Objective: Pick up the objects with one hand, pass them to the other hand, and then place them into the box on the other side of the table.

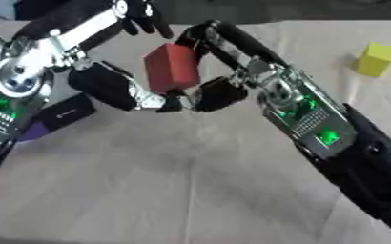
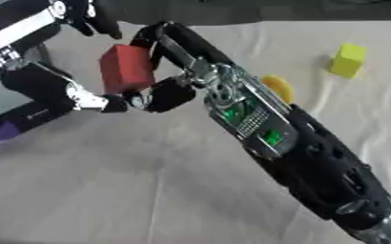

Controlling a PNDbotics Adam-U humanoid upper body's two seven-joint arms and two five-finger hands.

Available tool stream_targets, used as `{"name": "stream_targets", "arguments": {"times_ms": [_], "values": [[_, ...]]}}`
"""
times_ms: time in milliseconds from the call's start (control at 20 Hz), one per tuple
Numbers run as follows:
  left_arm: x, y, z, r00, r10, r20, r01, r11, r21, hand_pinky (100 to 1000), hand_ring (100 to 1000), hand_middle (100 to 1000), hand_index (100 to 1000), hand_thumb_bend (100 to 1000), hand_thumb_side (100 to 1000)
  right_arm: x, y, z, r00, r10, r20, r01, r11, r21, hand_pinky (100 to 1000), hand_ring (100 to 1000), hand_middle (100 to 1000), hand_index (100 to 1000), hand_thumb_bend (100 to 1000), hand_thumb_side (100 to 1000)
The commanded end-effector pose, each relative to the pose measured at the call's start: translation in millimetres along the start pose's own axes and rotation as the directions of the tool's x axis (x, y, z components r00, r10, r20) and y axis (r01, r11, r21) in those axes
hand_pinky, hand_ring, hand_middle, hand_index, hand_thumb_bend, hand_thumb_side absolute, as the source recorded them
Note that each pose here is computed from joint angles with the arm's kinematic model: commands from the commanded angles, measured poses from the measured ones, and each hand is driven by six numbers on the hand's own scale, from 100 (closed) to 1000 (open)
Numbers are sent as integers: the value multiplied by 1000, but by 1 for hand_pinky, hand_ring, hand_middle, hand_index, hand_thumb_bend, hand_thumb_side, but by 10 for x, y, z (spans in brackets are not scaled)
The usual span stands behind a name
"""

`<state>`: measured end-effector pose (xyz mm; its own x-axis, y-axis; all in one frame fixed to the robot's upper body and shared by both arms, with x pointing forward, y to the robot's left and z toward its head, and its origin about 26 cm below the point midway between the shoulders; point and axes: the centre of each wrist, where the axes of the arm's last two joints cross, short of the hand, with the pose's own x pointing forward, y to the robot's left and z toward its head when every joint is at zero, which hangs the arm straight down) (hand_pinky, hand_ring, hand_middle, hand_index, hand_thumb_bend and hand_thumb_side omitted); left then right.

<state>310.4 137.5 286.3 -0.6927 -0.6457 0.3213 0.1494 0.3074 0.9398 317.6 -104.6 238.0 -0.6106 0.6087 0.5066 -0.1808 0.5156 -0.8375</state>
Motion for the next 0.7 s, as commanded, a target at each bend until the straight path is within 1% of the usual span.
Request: {"name": "stream_targets", "arguments": {"times_ms": [50,350,600,700], "values": [[36,82,11,1000,-26,4,26,1000,17,762,739,686,696,666,250,60,-52,-7,1000,5,24,-4,1000,-19,793,579,551,587,378,100],[7,38,-44,999,-38,-12,39,999,15,759,738,684,695,671,259,73,-49,-5,1000,-3,30,4,1000,-16,792,578,550,587,377,100],[-21,9,-84,999,-31,-25,32,999,27,752,725,668,679,652,270,75,-49,-4,1000,-9,30,9,1000,-16,793,577,549,586,376,100],[-26,-1,-93,999,-25,-28,25,999,34,749,717,656,666,631,283,73,-45,-5,1000,-10,29,10,1000,-15,793,577,548,586,376,100]]}}
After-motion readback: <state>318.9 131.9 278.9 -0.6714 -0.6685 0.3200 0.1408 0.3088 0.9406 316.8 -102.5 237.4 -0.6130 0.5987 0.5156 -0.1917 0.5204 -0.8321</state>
